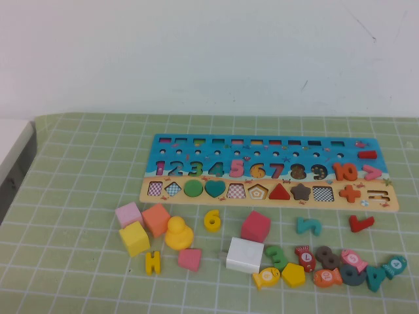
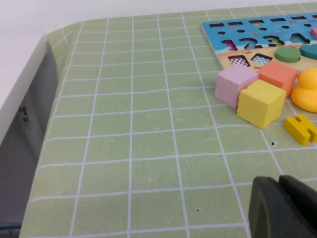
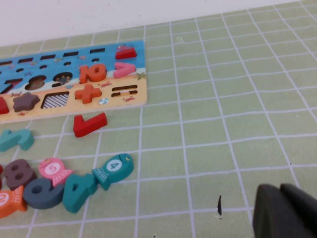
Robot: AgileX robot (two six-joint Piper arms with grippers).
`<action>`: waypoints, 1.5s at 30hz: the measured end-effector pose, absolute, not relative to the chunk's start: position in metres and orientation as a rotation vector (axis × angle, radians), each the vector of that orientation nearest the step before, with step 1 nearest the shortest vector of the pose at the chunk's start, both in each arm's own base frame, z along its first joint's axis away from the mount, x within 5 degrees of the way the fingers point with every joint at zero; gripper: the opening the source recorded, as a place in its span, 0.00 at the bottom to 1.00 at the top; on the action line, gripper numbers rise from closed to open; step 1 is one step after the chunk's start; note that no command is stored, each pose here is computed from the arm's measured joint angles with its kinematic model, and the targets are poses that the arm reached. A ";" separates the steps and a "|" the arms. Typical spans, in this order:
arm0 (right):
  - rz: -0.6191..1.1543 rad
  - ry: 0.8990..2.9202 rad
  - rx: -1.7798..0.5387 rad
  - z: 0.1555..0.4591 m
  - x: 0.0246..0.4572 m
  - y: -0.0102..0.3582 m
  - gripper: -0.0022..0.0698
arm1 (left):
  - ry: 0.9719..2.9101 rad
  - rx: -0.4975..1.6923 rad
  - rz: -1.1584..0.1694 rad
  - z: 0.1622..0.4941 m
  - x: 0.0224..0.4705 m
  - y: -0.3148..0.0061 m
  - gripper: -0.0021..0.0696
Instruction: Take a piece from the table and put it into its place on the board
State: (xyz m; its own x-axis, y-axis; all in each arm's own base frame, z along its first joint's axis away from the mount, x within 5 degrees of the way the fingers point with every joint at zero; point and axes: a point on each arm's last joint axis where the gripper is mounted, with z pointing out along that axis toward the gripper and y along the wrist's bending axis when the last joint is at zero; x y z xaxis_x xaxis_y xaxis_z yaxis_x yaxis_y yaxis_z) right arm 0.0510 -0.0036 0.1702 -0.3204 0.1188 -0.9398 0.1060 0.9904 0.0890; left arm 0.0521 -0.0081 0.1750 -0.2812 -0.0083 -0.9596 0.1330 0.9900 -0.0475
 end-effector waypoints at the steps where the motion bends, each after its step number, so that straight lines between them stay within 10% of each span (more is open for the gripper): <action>1: 0.013 1.900 0.162 0.170 0.051 -0.004 0.03 | 1.852 0.091 -0.137 0.175 0.052 -0.008 0.03; 45: -0.003 1.902 0.139 0.170 0.051 -0.004 0.03 | 1.847 0.094 -0.131 0.175 0.052 -0.008 0.03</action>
State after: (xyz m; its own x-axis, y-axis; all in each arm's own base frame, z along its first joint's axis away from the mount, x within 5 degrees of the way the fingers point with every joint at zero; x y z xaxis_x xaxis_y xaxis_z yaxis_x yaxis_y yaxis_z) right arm 0.0510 -0.0036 0.1702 -0.3229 0.0950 -0.9417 0.0983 0.9929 0.0665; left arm 0.0522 -0.0079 0.1753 -0.2763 -0.0029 -0.9611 0.1325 0.9903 -0.0411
